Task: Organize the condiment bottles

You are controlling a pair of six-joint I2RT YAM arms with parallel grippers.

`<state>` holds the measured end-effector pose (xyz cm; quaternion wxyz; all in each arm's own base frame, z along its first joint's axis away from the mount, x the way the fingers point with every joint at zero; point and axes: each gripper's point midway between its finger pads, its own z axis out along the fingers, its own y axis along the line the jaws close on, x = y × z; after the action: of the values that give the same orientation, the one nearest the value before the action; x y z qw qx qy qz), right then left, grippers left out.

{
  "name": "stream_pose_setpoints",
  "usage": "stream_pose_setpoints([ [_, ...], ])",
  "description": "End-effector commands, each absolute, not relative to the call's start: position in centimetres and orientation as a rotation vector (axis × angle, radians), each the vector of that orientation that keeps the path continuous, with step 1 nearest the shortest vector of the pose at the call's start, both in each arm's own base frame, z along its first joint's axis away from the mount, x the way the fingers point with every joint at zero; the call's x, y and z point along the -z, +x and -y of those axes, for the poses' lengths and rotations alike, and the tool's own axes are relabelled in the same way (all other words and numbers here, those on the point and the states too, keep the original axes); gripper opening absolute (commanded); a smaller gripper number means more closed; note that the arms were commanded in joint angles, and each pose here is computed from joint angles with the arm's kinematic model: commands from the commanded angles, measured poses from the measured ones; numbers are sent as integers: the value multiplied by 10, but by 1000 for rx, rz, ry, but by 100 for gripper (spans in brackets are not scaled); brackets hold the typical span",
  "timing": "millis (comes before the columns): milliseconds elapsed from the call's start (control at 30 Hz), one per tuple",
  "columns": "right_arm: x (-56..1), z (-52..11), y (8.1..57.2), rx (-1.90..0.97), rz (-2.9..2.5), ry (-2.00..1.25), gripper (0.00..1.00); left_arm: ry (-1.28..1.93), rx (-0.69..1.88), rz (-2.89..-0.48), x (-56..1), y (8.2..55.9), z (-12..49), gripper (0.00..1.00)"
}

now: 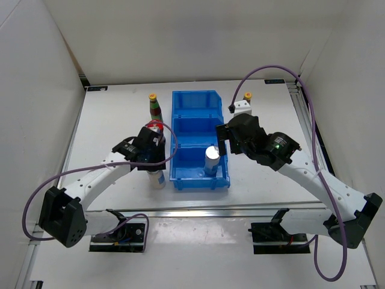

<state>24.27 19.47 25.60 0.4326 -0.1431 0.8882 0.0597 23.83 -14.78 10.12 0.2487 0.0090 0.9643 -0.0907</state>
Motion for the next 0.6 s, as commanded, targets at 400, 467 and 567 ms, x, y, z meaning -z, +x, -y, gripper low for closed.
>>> stream_pose_setpoints([
  [400,-260,-187,242,-128,-2207,-326,100,36,141,-2521,-170,272,144,11],
  [467,-260,-187,242,-128,-2207,-326,100,54,146,-2463,-196,282,148,11],
  [567,-258,-183,241,-118,-2212,-313,100,60,145,-2391,-233,294,152,11],
])
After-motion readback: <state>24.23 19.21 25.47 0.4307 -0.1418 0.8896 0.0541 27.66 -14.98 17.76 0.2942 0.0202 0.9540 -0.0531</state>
